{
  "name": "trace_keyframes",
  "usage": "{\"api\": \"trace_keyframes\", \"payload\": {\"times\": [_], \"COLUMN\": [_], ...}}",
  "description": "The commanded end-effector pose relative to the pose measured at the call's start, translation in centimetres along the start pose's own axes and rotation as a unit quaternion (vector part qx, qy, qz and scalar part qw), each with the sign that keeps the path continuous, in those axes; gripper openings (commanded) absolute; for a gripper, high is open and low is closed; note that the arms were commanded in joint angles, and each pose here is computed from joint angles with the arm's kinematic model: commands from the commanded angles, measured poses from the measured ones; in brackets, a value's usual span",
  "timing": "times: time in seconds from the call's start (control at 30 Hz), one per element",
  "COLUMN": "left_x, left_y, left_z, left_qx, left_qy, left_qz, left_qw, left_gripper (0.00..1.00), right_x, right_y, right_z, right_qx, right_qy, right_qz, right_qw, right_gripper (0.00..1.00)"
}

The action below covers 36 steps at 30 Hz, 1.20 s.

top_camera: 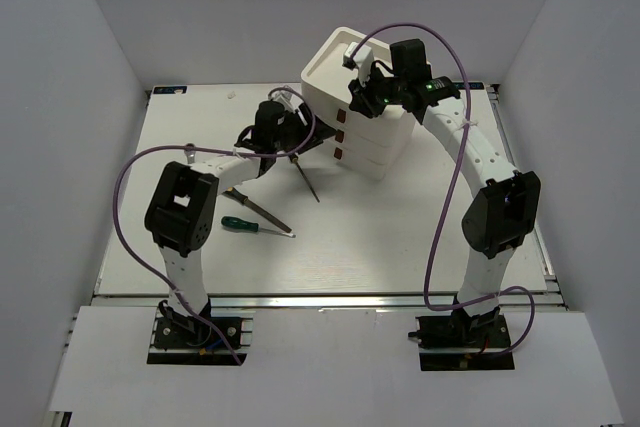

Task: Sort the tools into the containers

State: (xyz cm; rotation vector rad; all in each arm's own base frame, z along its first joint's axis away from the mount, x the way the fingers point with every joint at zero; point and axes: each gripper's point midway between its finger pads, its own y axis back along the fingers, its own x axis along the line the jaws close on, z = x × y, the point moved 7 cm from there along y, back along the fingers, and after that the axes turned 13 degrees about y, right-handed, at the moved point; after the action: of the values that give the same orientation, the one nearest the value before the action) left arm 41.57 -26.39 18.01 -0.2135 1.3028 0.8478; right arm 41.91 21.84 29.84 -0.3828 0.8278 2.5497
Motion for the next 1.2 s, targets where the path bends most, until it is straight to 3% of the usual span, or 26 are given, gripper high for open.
{"api": "trace_keyframes", "payload": {"times": [0.0, 0.2, 0.4, 0.6, 0.77, 0.9, 1.07, 1.17], "left_x": [-0.2, 0.7, -0.4, -1.1, -0.6, -0.8, -1.7, -2.0], "left_y": [1.8, 0.7, -2.0, -3.3, -4.1, -4.4, -4.2, -3.5], "left_z": [1.2, 0.4, -1.0, -1.5, -1.1, -0.5, -0.5, -0.6], "left_qx": [-0.034, -0.038, -0.031, -0.03, -0.049, -0.073, -0.067, -0.068], "left_qy": [-0.074, -0.161, -0.276, -0.306, -0.314, -0.307, -0.308, -0.312], "left_qz": [0.033, 0.014, -0.036, -0.057, -0.015, 0.0, -0.011, -0.012], "left_qw": [0.996, 0.986, 0.96, 0.95, 0.948, 0.949, 0.949, 0.948], "left_gripper": [0.7, 0.7, 0.7, 0.7, 0.65, 0.53, 0.22, 0.12], "right_x": [2.5, 2.4, 2.5, 2.4, 2.4, 2.5, 2.5, 2.5], "right_y": [0.4, 0.3, 0.1, 0.1, 0.0, 0.1, 0.0, -0.1], "right_z": [0.1, 0.1, -0.1, 0.0, -0.1, -0.2, -0.4, -0.7], "right_qx": [0.009, 0.01, 0.012, 0.014, 0.013, 0.015, 0.021, 0.026], "right_qy": [-0.038, -0.037, -0.039, -0.038, -0.042, -0.041, -0.042, -0.044], "right_qz": [0.057, 0.057, 0.061, 0.059, 0.062, 0.064, 0.06, 0.058], "right_qw": [0.998, 0.998, 0.997, 0.997, 0.997, 0.997, 0.997, 0.997], "right_gripper": [0.32, 0.32, 0.32, 0.33, 0.33, 0.32, 0.32, 0.32]}}
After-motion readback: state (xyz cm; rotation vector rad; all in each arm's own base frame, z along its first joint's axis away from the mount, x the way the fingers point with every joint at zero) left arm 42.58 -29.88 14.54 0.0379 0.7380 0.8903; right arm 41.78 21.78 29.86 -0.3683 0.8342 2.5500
